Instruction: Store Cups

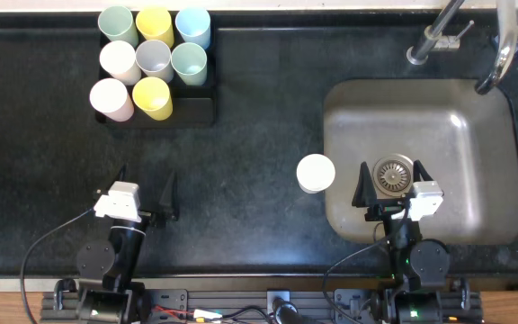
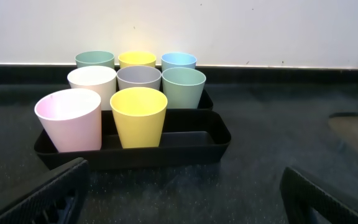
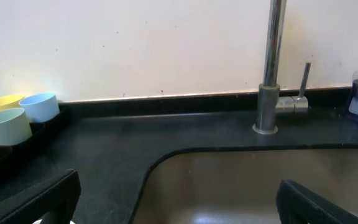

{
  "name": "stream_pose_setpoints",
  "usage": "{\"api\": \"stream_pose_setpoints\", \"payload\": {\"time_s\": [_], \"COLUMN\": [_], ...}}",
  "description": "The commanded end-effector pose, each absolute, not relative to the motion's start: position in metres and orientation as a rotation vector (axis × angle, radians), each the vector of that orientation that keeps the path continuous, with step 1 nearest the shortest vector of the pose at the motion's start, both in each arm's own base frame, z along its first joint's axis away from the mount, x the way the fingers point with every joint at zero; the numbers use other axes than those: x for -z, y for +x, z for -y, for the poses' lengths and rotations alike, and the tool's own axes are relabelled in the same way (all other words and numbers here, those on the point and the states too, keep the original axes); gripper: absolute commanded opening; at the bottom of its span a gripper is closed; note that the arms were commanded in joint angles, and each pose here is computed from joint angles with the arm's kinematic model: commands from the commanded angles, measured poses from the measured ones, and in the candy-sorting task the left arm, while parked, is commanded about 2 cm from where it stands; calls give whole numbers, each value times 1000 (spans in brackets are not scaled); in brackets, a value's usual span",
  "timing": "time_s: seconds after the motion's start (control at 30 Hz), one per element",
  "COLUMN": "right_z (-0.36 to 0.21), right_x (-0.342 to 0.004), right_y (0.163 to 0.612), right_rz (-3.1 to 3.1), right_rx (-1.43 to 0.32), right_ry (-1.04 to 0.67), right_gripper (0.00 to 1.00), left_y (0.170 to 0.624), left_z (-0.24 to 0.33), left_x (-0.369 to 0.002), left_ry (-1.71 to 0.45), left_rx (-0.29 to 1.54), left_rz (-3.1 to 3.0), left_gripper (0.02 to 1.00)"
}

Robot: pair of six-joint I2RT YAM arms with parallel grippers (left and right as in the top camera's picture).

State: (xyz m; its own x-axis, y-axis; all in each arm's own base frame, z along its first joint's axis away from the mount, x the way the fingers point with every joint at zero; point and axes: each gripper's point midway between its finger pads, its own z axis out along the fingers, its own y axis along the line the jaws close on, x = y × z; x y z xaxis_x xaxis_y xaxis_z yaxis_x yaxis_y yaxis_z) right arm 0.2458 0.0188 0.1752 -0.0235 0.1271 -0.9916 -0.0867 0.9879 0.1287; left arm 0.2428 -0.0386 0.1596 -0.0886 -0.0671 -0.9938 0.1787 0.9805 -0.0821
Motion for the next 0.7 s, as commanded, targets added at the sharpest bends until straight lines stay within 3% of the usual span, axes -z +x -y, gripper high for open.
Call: {"api": "stream_pose_setpoints", "payload": {"time_s": [0.03, 0.13, 0.4, 0.53, 0.7], "right_z": [-17, -17, -16, -24, -71], "right_x": [-172, -179, -238, -268, -248], "right_y": [246, 245, 223, 233, 233], "right_rz": [-1584, -1573, -1777, -2038, -2471], "right_rx": [-162, -162, -154, -155, -210], "right_ry": [36, 36, 44, 18, -212], "right_gripper": [998, 998, 998, 998, 998], "left_y": [243, 243, 243, 243, 243], "left_z": [40, 40, 40, 40, 40], "left_x": [-159, -159, -159, -159, -159], "left_ry": [84, 84, 84, 84, 84], "left_rx": [216, 216, 216, 216, 216], "left_rz": [-1639, -1639, -1639, -1639, -1639], "left_gripper": [998, 998, 998, 998, 998]}}
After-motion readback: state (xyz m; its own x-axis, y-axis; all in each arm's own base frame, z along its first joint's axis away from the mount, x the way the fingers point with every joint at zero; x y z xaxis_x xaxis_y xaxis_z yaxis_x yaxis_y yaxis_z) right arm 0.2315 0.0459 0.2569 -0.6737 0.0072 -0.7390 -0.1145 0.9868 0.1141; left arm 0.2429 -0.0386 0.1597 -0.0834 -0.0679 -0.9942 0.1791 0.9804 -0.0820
